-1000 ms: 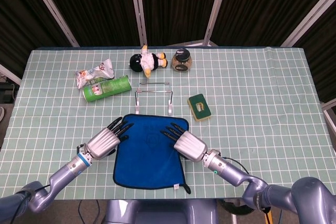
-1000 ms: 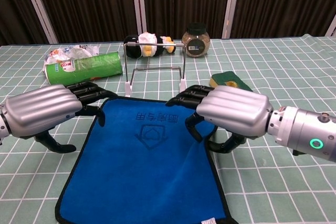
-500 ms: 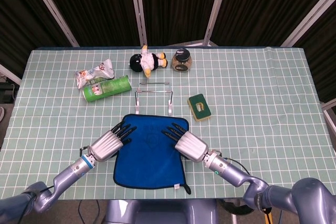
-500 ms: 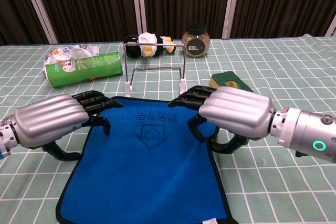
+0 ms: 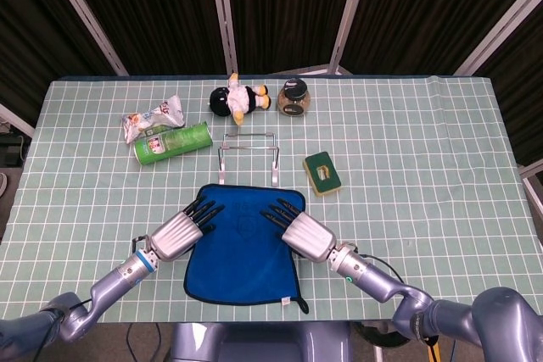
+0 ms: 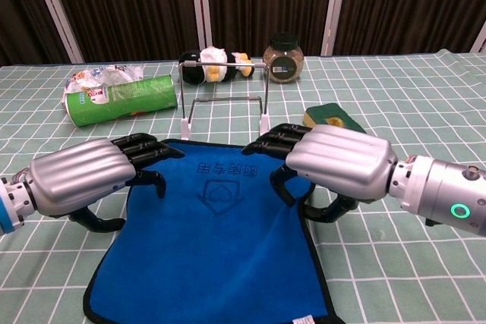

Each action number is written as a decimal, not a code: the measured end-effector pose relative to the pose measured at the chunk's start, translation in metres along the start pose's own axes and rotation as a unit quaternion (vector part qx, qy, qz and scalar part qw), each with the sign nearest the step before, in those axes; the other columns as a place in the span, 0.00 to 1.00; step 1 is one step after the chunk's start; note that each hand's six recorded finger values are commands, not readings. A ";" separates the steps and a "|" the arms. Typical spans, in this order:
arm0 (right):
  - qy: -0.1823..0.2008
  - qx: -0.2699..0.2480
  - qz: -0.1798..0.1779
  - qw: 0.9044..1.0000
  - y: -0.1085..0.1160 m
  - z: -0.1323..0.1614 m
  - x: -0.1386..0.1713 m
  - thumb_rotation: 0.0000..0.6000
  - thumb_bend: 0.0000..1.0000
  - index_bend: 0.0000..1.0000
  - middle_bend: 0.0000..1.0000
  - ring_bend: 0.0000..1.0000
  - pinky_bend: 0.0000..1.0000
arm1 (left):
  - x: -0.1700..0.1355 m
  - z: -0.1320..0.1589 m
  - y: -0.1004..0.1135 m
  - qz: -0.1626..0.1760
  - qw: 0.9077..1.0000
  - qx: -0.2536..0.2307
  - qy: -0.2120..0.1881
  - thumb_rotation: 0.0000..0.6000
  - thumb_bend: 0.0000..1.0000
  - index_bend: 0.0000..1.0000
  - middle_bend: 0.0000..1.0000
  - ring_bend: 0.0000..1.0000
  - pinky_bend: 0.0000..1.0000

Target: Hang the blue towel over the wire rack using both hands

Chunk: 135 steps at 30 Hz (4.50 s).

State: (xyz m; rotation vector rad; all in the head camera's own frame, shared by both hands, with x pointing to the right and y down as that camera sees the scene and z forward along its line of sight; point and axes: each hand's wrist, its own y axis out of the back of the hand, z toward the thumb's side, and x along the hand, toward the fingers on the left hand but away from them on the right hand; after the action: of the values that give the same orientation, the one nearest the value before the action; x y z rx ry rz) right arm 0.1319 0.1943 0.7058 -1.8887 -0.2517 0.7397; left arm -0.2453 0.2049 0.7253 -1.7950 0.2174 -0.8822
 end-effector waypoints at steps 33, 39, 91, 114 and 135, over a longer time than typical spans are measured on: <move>0.015 0.005 -0.028 0.999 0.024 0.015 0.004 1.00 0.51 0.64 0.04 0.00 0.00 | 0.008 0.006 0.027 0.050 0.998 -0.040 0.011 1.00 0.49 0.79 0.00 0.00 0.00; 0.017 0.012 -0.055 0.998 0.052 0.015 0.003 1.00 0.51 0.65 0.04 0.00 0.00 | 0.007 0.001 0.053 0.086 0.994 -0.057 0.022 1.00 0.49 0.81 0.00 0.00 0.00; -0.158 -0.025 -0.114 0.980 0.165 -0.128 -0.091 1.00 0.49 0.65 0.06 0.00 0.00 | 0.070 -0.136 0.181 0.184 0.949 -0.135 0.219 1.00 0.50 0.82 0.00 0.00 0.00; -0.171 -0.040 -0.092 0.980 0.121 -0.136 -0.100 1.00 0.49 0.65 0.07 0.00 0.00 | 0.081 -0.143 0.137 0.142 0.945 -0.171 0.240 1.00 0.50 0.81 0.00 0.00 0.00; -0.179 -0.050 -0.076 0.980 0.102 -0.144 -0.095 1.00 0.33 0.65 0.07 0.00 0.00 | 0.092 -0.140 0.117 0.108 0.947 -0.178 0.246 1.00 0.50 0.56 0.00 0.00 0.00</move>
State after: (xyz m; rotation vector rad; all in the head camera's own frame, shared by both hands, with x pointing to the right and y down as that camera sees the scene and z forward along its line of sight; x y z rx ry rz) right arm 0.1273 -0.0054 0.6896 -1.7962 -0.6638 0.9754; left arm -0.2411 0.0044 0.6870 -1.7982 0.9292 -1.1745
